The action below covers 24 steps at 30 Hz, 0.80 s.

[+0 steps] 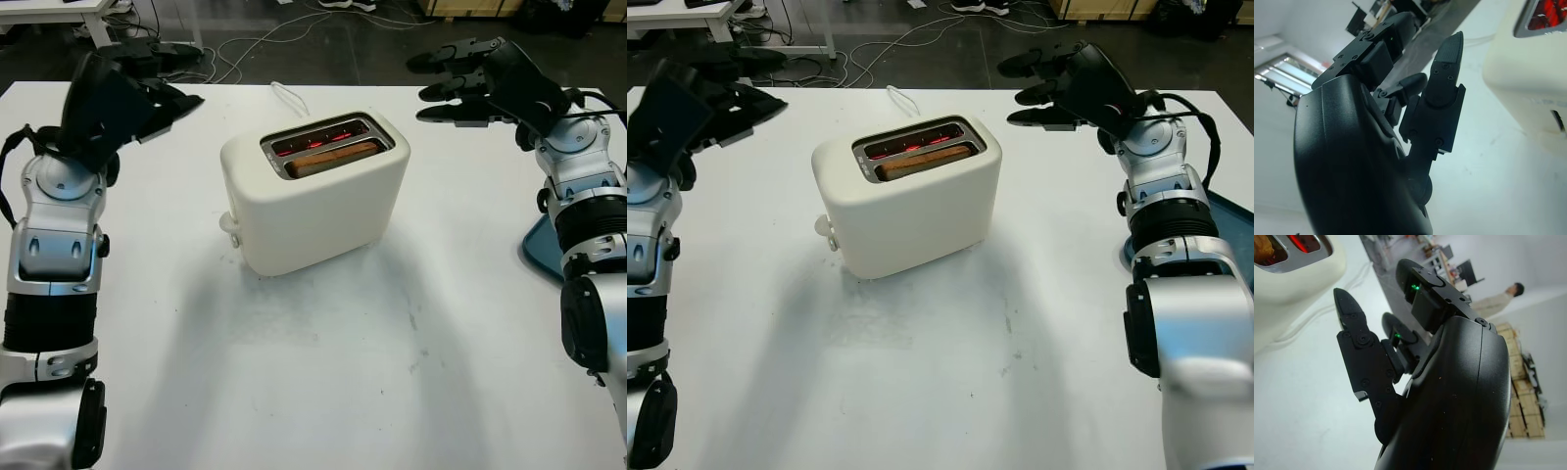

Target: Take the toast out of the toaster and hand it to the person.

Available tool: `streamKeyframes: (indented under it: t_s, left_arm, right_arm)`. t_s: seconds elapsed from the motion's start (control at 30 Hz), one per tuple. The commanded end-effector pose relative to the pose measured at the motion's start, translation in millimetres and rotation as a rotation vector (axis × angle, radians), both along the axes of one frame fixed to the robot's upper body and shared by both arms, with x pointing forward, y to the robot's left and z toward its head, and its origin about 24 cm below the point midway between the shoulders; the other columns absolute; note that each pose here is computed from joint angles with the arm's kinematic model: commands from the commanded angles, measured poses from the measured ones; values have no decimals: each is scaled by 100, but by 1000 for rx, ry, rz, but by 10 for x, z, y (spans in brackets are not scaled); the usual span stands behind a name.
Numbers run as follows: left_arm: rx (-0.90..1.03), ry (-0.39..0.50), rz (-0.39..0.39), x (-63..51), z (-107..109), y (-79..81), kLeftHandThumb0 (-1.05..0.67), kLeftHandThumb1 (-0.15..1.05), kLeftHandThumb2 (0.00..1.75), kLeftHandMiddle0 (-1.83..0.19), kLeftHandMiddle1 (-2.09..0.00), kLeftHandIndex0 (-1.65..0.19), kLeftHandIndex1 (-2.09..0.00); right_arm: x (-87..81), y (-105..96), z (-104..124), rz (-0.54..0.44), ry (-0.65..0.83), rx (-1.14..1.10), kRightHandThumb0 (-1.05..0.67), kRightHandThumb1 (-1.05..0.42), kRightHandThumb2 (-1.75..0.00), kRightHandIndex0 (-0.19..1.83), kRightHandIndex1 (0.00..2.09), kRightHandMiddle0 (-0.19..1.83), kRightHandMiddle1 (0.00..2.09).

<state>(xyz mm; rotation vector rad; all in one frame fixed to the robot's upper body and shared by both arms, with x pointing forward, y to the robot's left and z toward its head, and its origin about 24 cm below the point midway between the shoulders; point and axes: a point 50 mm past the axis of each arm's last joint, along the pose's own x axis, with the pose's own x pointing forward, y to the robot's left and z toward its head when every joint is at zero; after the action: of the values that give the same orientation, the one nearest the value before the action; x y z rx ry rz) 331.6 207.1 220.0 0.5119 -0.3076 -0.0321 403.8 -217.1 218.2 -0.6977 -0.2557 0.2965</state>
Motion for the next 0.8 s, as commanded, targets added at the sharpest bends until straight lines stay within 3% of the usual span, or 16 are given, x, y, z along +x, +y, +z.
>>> streamKeyframes:
  t_s: [0.0,0.77]
  left_arm:
    - [24,-14,-1,-22,-5,-11,-36,89,1,-45,-101,-72,-25]
    - [-8,-19,-41,-9,-27,-64,-40,88,0,-48,-105,-71,-33]
  right_arm:
    - [6,25,33,5,-1,1,-33,-76,0,80,10,78,2]
    - [-27,-25,14,19,1,24,-27,-75,0,80,6,75,0]
